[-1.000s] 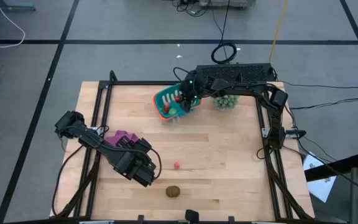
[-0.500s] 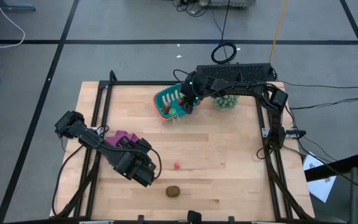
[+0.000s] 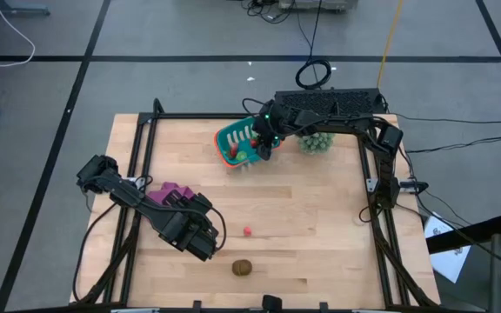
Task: Pick and placing Produce into tupperware
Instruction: Put the strawberry into the blue basket, then put the lychee into the blue basket
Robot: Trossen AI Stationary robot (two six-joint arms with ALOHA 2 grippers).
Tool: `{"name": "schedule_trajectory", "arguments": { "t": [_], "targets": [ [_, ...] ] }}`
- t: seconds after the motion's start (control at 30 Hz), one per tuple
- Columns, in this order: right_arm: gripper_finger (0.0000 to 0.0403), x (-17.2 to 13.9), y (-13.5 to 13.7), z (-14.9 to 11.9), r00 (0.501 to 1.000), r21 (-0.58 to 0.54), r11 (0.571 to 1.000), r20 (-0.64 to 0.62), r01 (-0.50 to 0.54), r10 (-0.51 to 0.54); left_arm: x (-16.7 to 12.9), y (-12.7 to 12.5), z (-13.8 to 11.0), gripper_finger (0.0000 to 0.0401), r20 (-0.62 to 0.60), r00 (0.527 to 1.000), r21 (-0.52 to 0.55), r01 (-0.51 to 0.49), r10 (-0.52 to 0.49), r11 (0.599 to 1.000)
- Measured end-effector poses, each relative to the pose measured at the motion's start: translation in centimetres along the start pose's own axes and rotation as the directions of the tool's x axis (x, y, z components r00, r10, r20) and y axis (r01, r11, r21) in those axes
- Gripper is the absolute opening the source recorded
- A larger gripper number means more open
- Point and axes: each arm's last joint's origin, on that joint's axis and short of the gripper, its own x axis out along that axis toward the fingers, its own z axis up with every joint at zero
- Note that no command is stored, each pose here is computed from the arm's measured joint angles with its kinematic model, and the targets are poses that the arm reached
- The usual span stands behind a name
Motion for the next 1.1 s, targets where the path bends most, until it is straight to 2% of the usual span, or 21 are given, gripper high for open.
{"name": "schedule_trajectory", "arguments": {
  "t": [0.27,0.47,0.6,0.7,0.83,0.93,1.1],
  "targets": [
    [0.0193,0.0,-0.1,0.0,1.000,-0.007,0.999,-0.002,0.031,-0.031,0.0,0.0,0.0,0.0250,0.000,1.000,0.000,0.000,0.000,1.000],
    [0.0203,0.0,-0.2,0.1,0.999,-0.020,0.999,0.009,0.049,-0.049,0.0,0.0,0.0,0.0251,0.000,1.000,0.000,0.000,0.000,1.000],
    [0.0203,-0.4,0.0,1.2,0.993,-0.043,0.997,0.104,0.058,-0.054,0.0,0.0,0.0,0.0251,0.000,1.000,0.008,0.000,0.000,1.000],
    [0.0203,-2.1,0.5,3.2,0.977,-0.070,0.995,0.206,0.070,-0.054,0.0,0.0,0.0,0.0251,0.004,1.000,0.021,0.003,-0.003,1.000],
    [0.0203,-5.4,2.6,5.6,0.944,-0.095,0.994,0.328,0.057,-0.023,0.0,-0.3,0.1,0.0250,0.026,0.999,0.046,0.029,-0.030,0.999],
    [0.0203,-8.2,5.2,6.1,0.934,-0.148,0.989,0.355,0.006,0.047,0.0,-0.7,0.2,0.0250,0.035,0.997,0.060,0.062,-0.064,0.996],
    [0.0203,-13.0,10.7,4.9,0.952,-0.233,0.969,0.268,-0.087,0.150,-0.1,-1.6,0.4,0.0251,0.054,0.987,0.087,0.145,-0.150,0.986]
  ]
}}
